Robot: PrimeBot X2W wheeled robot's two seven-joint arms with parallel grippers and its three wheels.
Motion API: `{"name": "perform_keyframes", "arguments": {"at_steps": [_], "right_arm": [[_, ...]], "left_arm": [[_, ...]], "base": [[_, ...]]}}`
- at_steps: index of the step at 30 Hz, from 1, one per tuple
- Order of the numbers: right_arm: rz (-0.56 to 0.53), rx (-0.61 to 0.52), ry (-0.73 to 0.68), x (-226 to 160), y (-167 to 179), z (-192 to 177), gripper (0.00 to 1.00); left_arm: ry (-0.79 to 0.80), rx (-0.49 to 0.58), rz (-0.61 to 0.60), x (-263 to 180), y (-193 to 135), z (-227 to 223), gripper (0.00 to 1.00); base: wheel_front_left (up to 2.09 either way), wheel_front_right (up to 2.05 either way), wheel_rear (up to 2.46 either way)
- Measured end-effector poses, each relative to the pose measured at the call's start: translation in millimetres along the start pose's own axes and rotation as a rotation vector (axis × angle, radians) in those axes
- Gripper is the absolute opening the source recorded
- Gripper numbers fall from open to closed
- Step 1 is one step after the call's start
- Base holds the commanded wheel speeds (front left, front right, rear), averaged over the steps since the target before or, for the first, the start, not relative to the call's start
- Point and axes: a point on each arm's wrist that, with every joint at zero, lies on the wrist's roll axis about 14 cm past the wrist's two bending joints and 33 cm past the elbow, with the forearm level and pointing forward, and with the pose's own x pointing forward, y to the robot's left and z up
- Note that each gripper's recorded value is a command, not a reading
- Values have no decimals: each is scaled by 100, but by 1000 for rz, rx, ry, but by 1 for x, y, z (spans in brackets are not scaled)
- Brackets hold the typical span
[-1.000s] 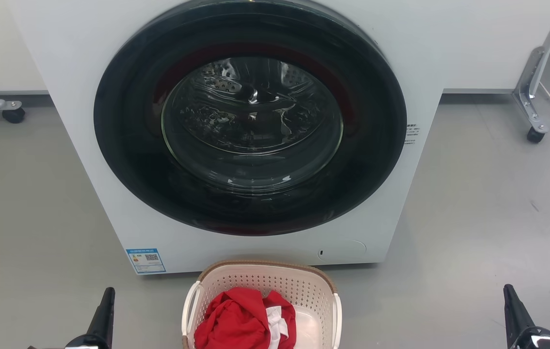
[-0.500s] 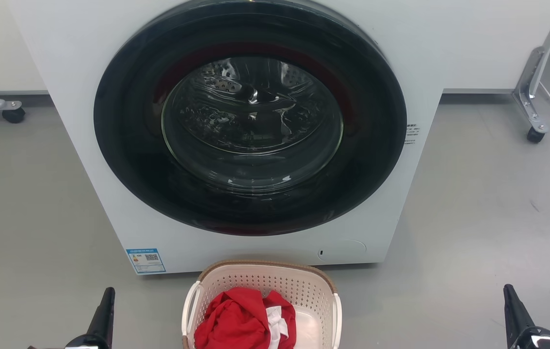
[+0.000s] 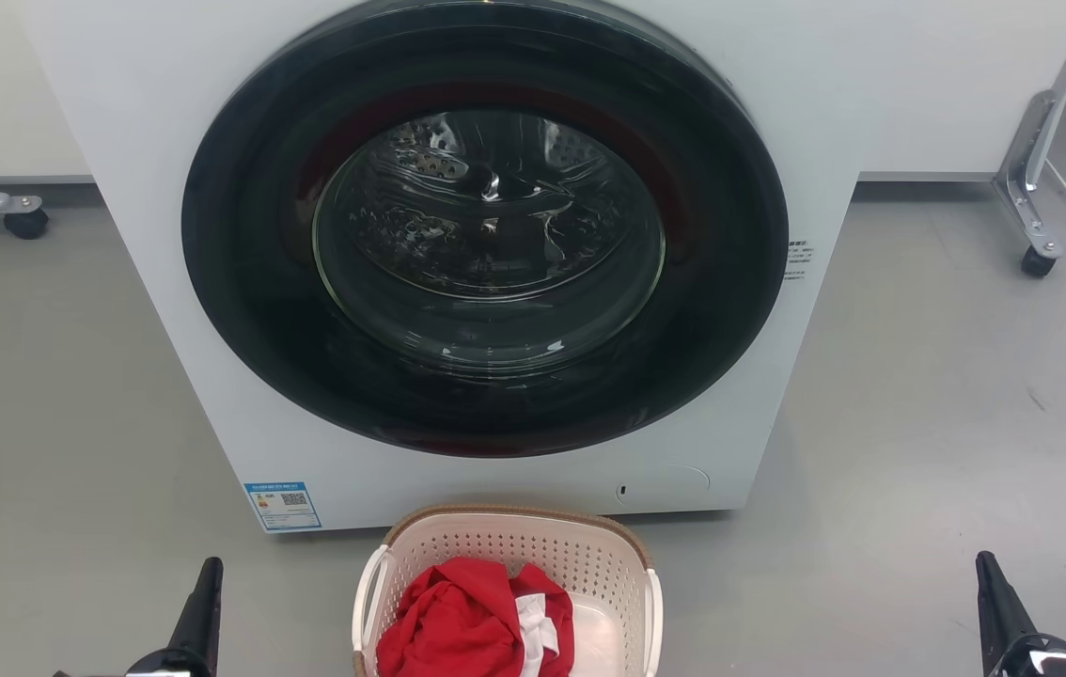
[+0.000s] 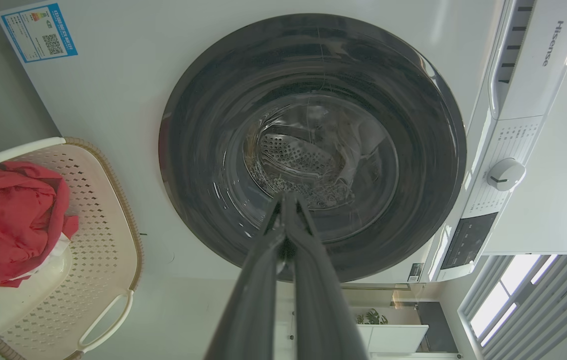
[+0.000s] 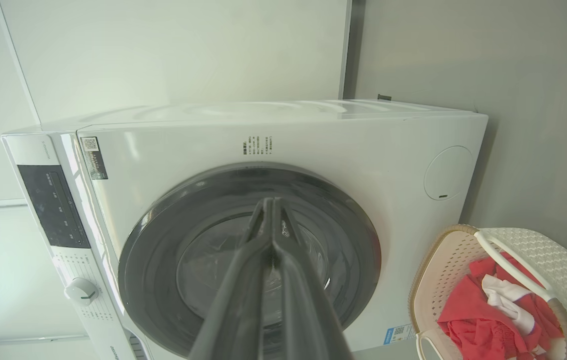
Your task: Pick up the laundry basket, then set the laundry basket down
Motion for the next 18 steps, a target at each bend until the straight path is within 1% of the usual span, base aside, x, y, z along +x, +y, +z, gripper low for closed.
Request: {"name": "perform_keyframes", "arguments": {"at_steps": [18], "right_arm": [[0, 0, 0, 0, 0, 0, 0]], "left_arm": [[0, 0, 0, 0, 0, 0, 0]], "base": [[0, 0, 0]]}}
